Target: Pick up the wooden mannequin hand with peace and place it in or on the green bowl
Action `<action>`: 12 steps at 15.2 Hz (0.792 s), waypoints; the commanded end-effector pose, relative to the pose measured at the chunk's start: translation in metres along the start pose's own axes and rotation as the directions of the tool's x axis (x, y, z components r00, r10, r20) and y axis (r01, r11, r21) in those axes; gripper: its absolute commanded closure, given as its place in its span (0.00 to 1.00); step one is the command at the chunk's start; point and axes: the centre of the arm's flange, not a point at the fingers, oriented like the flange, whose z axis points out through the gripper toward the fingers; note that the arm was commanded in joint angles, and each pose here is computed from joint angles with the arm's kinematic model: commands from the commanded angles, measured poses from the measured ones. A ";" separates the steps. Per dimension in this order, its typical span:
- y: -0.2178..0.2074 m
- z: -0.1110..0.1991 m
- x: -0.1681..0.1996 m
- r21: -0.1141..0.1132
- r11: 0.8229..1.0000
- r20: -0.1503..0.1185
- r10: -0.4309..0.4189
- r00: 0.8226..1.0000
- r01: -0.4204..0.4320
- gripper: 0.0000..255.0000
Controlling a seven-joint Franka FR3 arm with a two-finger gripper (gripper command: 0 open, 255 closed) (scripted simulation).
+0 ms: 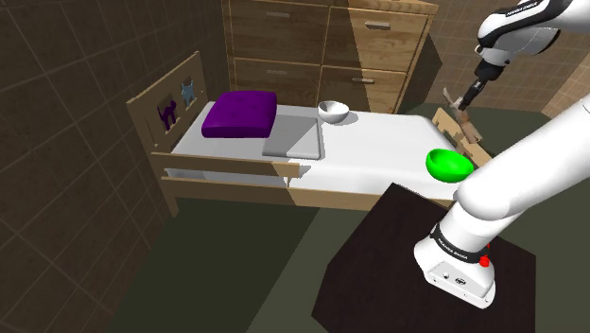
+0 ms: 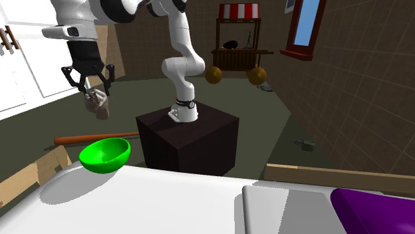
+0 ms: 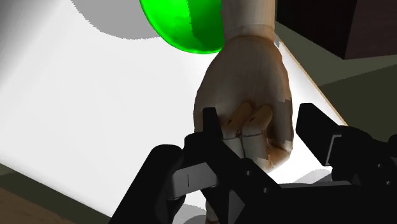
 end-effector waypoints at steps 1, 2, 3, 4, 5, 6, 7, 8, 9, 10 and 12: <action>0.008 -0.005 -0.024 0.000 1.000 0.000 -0.002 1.000 0.002 1.00; 0.012 -0.008 -0.037 0.000 1.000 0.000 -0.002 1.000 0.002 1.00; 0.016 -0.010 -0.049 0.000 1.000 0.000 -0.002 1.000 0.002 1.00; 0.021 -0.012 -0.061 0.000 1.000 0.000 -0.002 1.000 0.002 1.00; 0.025 -0.014 -0.073 0.000 1.000 0.000 -0.002 1.000 0.002 1.00; 0.029 -0.016 -0.084 0.000 1.000 0.000 -0.002 1.000 0.002 1.00; 0.029 -0.011 -0.084 0.000 1.000 0.000 -0.002 1.000 0.002 1.00; 0.029 -0.006 -0.085 0.000 1.000 0.000 -0.002 1.000 0.002 1.00; 0.029 0.000 -0.085 0.000 1.000 0.000 -0.002 1.000 0.002 1.00; 0.028 0.005 -0.085 0.000 1.000 0.000 -0.002 1.000 0.002 1.00; 0.028 0.015 -0.086 0.000 1.000 0.000 -0.002 1.000 0.002 1.00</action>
